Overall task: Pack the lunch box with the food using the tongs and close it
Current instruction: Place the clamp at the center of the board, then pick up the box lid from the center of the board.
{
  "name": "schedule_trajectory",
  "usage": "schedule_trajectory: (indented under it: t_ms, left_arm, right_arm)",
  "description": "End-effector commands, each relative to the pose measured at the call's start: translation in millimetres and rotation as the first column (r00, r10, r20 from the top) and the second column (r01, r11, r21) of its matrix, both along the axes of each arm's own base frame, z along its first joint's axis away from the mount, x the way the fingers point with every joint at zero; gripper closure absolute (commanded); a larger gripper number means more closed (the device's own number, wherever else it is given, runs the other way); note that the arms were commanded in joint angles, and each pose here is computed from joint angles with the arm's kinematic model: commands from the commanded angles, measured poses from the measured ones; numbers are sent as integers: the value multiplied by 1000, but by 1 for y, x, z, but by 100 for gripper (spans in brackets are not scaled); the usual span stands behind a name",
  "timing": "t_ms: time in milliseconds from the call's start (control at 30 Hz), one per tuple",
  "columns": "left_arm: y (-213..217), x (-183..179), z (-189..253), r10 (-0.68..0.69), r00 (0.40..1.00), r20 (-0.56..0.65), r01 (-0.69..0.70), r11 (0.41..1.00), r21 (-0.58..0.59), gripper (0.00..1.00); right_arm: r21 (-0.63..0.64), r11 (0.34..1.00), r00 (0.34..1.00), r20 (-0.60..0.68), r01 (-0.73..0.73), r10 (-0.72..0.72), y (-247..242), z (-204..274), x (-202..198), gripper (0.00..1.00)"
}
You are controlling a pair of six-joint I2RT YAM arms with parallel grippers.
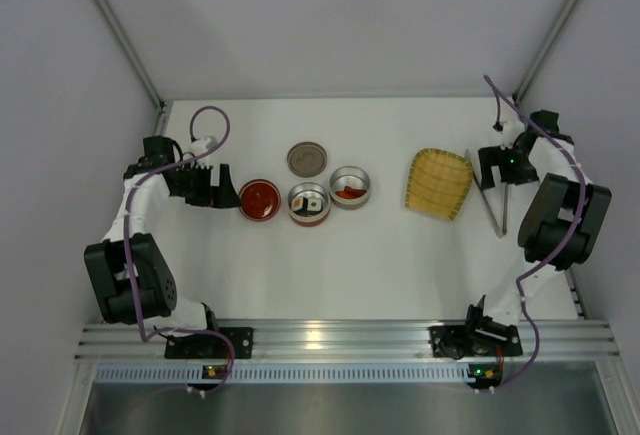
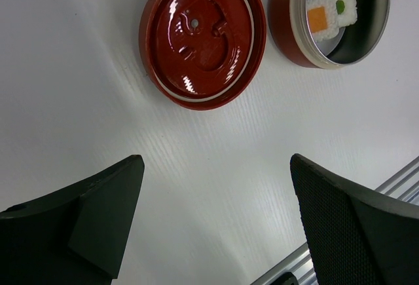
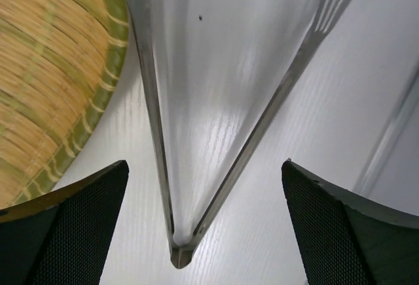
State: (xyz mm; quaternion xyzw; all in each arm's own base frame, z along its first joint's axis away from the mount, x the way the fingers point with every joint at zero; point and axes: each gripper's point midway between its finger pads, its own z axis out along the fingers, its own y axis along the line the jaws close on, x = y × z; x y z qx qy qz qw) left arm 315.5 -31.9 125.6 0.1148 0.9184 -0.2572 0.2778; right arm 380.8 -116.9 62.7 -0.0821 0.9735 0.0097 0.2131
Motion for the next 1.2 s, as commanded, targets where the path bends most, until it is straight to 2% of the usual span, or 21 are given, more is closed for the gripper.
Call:
schedule_trajectory:
  t_ms: [0, 167, 367, 533, 633, 833, 967, 1167]
  left_arm:
    - [9, 9, 27, 7, 997, 75, -10, 999, 50, 2]
    - [23, 17, 21, 39, 997, 62, -46, 992, 119, 2]
    - [23, 29, -3, 17, 1000, 0, -17, 991, 130, 7]
    - [21, 41, -14, 7, 1000, 22, -10, 993, 121, 7]
    - [15, 44, -39, 1, 997, -82, 6, 997, 83, 11]
    - [8, 57, -64, -3, 988, -157, 4, 1000, 7, 17]
    - [3, 58, -76, -13, 983, -184, 7, 1000, -29, 19]
    - [-11, 58, -87, -50, 973, -225, 19, 991, -136, 23]
  right_arm:
    - [2, 998, 983, 171, -60, 59, 13, 83, 16, 1]
    - [32, 990, 944, 309, -135, 118, 36, 148, 19, 1]
    - [115, 915, 852, 424, -387, 307, 124, 189, -12, 1]
    - [97, 843, 780, 448, -529, 438, 184, 177, -37, 1]
    - [93, 799, 742, 448, -594, 500, 216, 170, -47, 1]
    - [116, 726, 688, 450, -678, 570, 257, 163, -64, 1]
    - [186, 687, 692, 402, -703, 599, 273, 154, -72, 1]
    - [274, 643, 692, 410, -715, 594, 290, 160, -80, 1]
